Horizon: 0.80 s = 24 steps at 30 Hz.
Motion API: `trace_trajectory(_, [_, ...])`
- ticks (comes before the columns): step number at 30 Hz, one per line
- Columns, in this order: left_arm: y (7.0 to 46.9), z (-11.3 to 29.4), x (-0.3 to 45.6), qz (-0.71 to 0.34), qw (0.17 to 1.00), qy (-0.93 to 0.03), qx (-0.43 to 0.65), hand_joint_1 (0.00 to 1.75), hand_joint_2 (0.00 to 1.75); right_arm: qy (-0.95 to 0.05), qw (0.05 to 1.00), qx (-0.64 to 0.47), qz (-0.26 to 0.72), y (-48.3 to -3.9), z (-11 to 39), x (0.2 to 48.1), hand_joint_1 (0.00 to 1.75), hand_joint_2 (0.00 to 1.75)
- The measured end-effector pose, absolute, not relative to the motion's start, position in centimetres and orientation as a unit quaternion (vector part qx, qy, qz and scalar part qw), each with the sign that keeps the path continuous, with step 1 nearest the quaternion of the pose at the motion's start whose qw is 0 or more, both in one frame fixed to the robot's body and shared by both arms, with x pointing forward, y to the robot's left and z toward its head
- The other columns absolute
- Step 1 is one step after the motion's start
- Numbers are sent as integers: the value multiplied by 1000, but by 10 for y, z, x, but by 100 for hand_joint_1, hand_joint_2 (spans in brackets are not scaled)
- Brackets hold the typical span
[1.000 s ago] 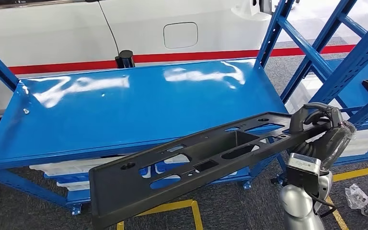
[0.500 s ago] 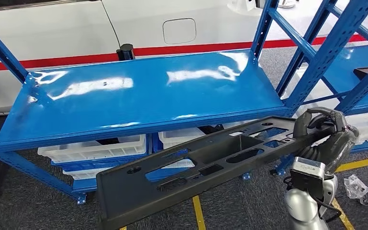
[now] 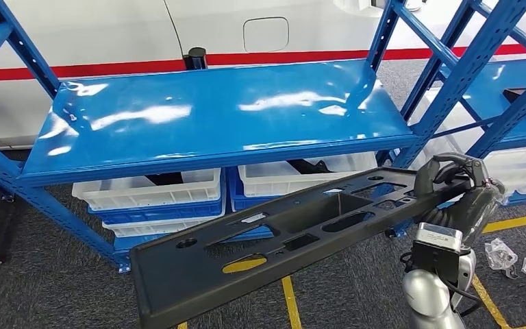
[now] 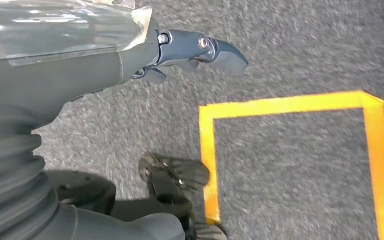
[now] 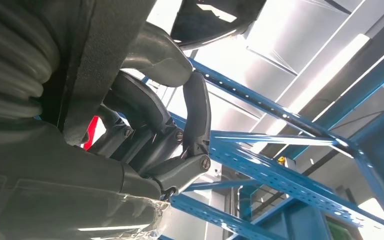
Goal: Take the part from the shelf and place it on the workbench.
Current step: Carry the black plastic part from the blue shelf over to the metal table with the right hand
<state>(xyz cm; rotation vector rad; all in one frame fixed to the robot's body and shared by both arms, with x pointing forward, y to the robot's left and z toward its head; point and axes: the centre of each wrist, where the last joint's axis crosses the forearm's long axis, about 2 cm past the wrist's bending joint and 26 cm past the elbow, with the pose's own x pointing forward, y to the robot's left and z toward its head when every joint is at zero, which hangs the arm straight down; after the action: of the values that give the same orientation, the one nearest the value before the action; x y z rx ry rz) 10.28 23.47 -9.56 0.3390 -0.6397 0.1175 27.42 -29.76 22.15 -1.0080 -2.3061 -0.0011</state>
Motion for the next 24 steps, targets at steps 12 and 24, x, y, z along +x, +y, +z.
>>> trace_trajectory(12, [234,-96,103,59,933,-315,166,0,175,-873,311,-375,5,-297,221,277,175,175])
trace_trajectory(24, [238,-96,105,57,932,-316,167,0,175,-873,335,-354,13,-292,216,278,175,175])
